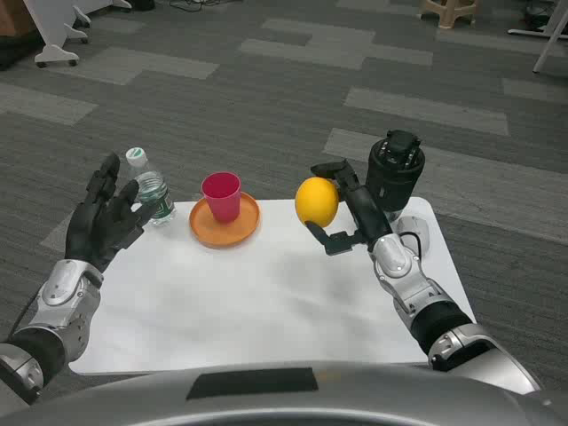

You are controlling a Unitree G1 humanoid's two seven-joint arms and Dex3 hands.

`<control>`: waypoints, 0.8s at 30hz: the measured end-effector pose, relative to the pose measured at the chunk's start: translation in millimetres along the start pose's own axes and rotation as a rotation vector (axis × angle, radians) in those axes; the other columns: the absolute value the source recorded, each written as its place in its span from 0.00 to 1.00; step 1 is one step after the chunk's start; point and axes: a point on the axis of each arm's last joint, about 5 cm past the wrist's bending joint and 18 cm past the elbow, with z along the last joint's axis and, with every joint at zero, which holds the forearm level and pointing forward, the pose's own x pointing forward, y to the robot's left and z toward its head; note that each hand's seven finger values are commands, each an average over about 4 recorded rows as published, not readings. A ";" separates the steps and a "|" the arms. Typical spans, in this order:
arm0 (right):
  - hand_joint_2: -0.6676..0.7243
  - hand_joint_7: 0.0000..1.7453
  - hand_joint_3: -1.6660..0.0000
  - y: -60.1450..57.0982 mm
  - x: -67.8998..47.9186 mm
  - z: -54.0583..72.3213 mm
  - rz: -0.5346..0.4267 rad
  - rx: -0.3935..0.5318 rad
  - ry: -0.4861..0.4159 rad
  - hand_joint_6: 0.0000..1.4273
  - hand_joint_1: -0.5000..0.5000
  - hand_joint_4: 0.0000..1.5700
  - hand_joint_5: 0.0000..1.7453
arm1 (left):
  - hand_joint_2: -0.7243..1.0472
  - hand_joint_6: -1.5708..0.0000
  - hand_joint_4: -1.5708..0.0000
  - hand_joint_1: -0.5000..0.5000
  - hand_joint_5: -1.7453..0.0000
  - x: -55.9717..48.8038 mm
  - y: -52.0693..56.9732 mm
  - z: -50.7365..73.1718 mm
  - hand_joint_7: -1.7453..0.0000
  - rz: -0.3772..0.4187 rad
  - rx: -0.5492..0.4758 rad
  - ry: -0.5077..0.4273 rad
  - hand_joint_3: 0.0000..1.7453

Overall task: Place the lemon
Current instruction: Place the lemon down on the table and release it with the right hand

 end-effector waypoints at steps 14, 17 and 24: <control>0.09 0.76 0.23 -4.3 -0.3 0.9 -0.023 0.006 -0.008 0.20 0.12 0.07 1.00 | 1.00 1.00 1.00 1.00 0.88 0.1 0.5 0.2 1.00 0.004 -0.001 -0.002 0.03; 0.09 0.76 0.21 -4.3 -0.4 0.9 -0.023 0.006 -0.008 0.20 0.14 0.07 1.00 | 1.00 1.00 1.00 1.00 0.88 0.1 0.5 0.2 1.00 0.004 -0.001 -0.002 0.05; 0.09 0.76 0.24 -4.3 -0.4 0.9 -0.023 0.006 -0.008 0.20 0.12 0.07 1.00 | 1.00 1.00 1.00 1.00 0.88 0.1 0.5 0.2 1.00 0.004 0.000 -0.002 0.05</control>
